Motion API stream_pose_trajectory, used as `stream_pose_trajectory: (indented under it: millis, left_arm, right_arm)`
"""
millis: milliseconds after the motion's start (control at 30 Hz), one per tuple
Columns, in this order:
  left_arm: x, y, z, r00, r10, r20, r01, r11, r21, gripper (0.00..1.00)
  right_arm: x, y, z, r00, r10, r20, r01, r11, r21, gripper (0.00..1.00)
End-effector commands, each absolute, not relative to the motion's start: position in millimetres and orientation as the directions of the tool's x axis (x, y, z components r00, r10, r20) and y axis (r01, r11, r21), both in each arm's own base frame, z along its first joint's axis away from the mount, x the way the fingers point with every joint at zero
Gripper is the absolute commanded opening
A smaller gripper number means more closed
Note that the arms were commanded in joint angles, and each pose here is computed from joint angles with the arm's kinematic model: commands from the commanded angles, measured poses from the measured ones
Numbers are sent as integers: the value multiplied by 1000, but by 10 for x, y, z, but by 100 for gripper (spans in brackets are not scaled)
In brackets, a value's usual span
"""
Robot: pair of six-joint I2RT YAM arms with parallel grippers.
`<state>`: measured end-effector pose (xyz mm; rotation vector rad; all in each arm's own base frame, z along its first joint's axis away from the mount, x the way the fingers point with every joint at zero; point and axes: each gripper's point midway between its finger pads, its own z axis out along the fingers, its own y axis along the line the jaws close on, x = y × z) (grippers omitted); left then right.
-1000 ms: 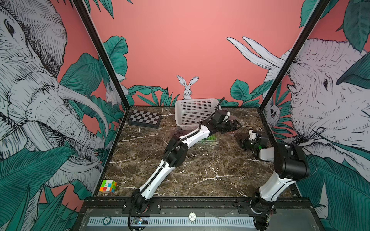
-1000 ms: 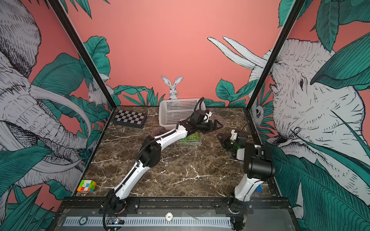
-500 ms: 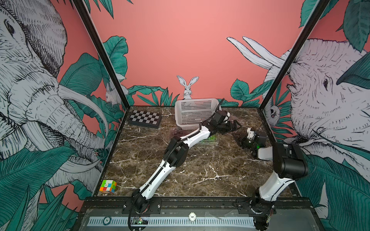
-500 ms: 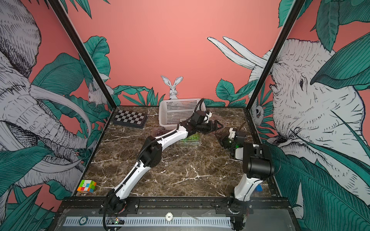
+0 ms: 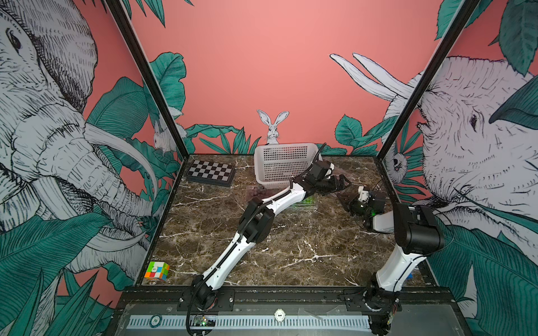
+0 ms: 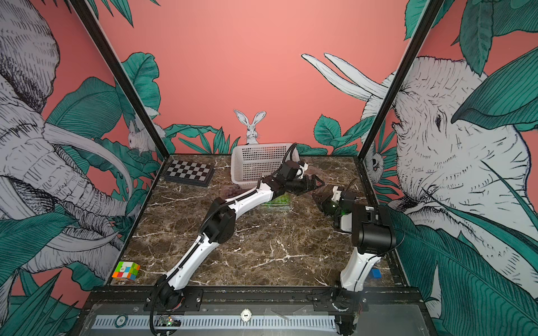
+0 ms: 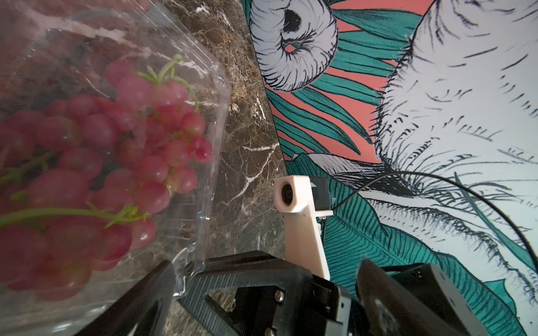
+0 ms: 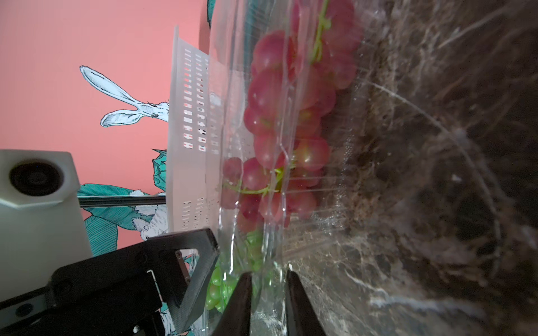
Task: Pack grapes into containers
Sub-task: Close the packing box at the center of the board.
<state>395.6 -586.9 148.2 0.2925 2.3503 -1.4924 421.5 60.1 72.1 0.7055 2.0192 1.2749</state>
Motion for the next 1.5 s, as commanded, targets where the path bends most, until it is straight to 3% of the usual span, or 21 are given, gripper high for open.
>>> stream_pose_trajectory:
  millis: [0,500,800,967,1167,1300,1467]
  left_arm:
    - [3964,-5824,1525,-924,-17,-382,338,435,-835,99]
    - [3952,-5820,1504,-927,-13,-374,331,436,-837,100]
    - [3945,-5816,1526,-928,-12,-373,331,436,-837,99]
    - [3928,-5810,1561,-928,-7,-372,333,434,-837,99]
    - [3912,-5808,1629,-930,-12,-368,328,428,-842,99]
    - [3897,-5825,1682,-930,-15,-368,328,421,-846,99]
    - [3870,-5817,1747,-930,-12,-368,329,418,-847,99]
  right_arm:
    - [4294,594,785,-637,726,-260,73,392,917,19]
    - [4276,596,767,-638,726,-256,80,393,916,11]
    - [4225,606,809,-644,720,-259,76,397,915,13]
    - [4074,477,894,-644,704,-298,115,475,873,31]
    - [3942,-14,1123,-606,655,-452,230,688,688,59]
    - [4126,-197,1241,-599,634,-490,242,726,644,82]
    - [4410,-355,1343,-579,590,-562,227,780,584,99]
